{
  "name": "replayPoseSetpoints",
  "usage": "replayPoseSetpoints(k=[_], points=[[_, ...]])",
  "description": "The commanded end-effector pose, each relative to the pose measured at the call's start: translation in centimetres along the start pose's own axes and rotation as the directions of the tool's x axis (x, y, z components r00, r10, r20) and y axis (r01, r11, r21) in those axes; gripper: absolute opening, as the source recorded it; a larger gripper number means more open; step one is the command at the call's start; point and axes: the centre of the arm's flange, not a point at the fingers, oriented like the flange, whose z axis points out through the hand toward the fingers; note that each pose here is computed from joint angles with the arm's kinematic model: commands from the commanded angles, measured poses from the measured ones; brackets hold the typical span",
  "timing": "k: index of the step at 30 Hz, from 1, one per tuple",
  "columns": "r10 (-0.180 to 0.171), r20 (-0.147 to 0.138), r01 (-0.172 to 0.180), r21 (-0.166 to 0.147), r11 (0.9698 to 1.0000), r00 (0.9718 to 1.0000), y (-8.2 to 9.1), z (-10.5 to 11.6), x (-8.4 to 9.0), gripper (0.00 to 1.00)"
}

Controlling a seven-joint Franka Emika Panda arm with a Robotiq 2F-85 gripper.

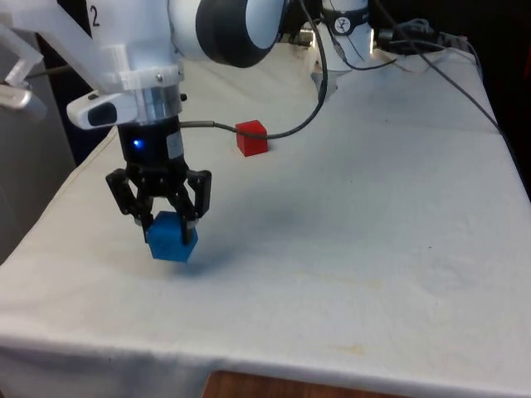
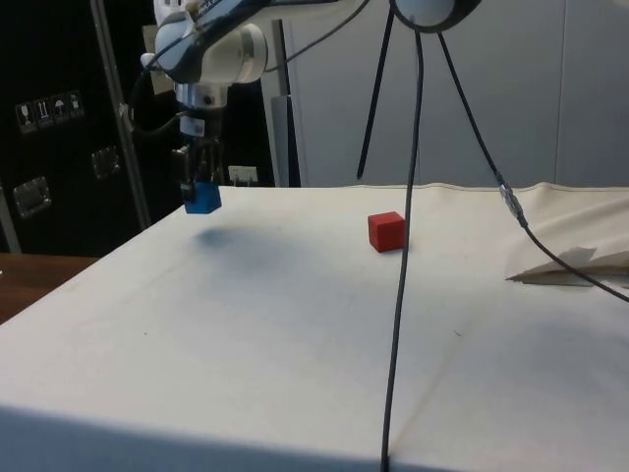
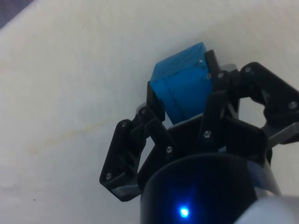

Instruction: Stack the two cubes.

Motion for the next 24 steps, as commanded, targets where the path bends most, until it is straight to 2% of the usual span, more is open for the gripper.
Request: replayPoseSetpoints(k=[1, 20, 22, 24], points=[[0.000, 0.004, 0.000, -0.008, 1.0000, 1.0000, 0.0, -0.5, 0.0, 0.01], [-0.004, 0.025, 0.004, -0.020, 0.9998, 0.9997, 0.8, -4.6, -0.7, 0.01], [-0.003, 0.024, 0.003, -0.011, 0.9999, 0.9997, 0.8, -4.3, -0.6, 0.01], [-0.007, 0.027, 0.007, -0.021, 0.9998, 0.9996, 0.9, -5.2, -1.0, 0.01]])
